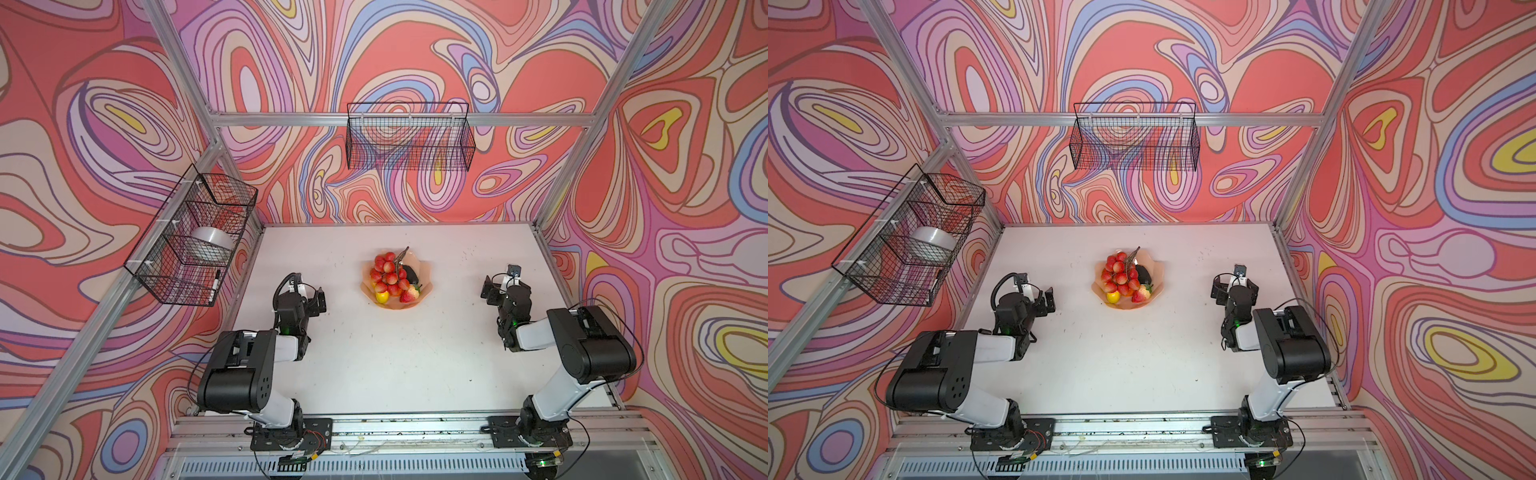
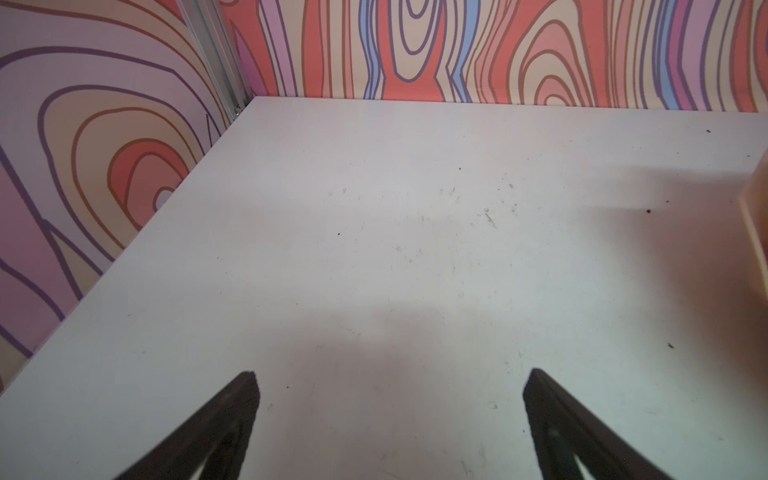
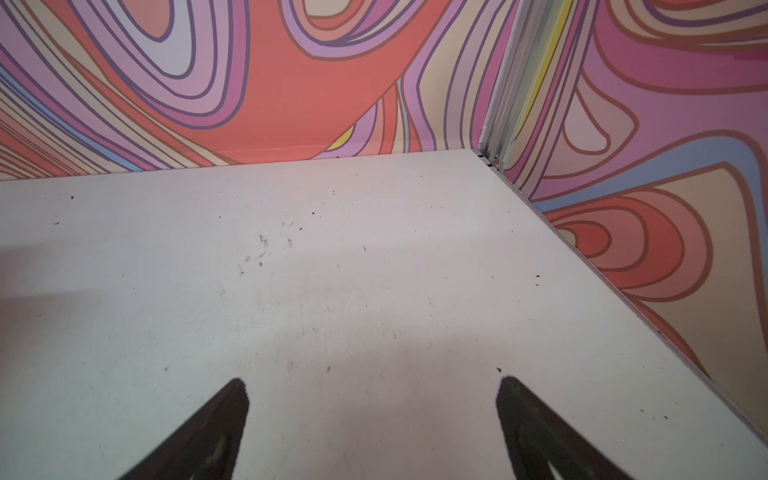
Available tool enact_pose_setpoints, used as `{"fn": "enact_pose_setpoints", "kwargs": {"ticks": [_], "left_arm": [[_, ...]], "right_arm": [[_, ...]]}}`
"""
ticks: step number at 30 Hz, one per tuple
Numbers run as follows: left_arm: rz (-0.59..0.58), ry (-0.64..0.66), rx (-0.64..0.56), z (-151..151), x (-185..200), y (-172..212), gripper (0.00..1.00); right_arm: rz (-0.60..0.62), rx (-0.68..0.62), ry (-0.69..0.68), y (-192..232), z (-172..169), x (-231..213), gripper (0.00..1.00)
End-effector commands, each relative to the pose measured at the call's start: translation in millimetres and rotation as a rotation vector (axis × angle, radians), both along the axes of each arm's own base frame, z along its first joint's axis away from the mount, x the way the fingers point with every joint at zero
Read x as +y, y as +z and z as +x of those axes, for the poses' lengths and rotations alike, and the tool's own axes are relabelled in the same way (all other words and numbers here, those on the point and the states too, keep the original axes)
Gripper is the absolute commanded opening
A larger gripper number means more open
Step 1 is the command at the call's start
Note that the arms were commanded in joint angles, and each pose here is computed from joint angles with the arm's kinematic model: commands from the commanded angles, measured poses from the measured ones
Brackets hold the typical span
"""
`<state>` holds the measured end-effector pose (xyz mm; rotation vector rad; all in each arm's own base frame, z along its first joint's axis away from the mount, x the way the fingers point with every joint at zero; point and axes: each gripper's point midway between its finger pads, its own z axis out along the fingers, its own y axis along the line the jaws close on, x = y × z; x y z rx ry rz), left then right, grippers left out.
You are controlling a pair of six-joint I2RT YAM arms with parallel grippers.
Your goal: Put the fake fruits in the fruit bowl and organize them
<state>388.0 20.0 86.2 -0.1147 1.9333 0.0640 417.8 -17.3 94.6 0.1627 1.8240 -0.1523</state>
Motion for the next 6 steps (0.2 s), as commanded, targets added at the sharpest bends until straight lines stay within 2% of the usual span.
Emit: {"fn": "enact_pose_setpoints", "kwargs": {"ticks": [1,3,6], "left_arm": [[0.002,-0.042,-0.003,4.3,-7.3,2.3,1.00],[0.002,-0.043,0.000,4.1,-7.4,1.5,1.00],[0.002,-0.042,-0.001,4.2,-7.2,1.9,1.00]], "right_arm": [[0.000,-0.025,0.003,4.7,1.6,-0.3,0.98],[-0.005,-0.005,0.051,1.7,5.4,7.5,0.98],[-0.002,-0.009,0.044,3.0,5.0,6.2,0.98]]}}
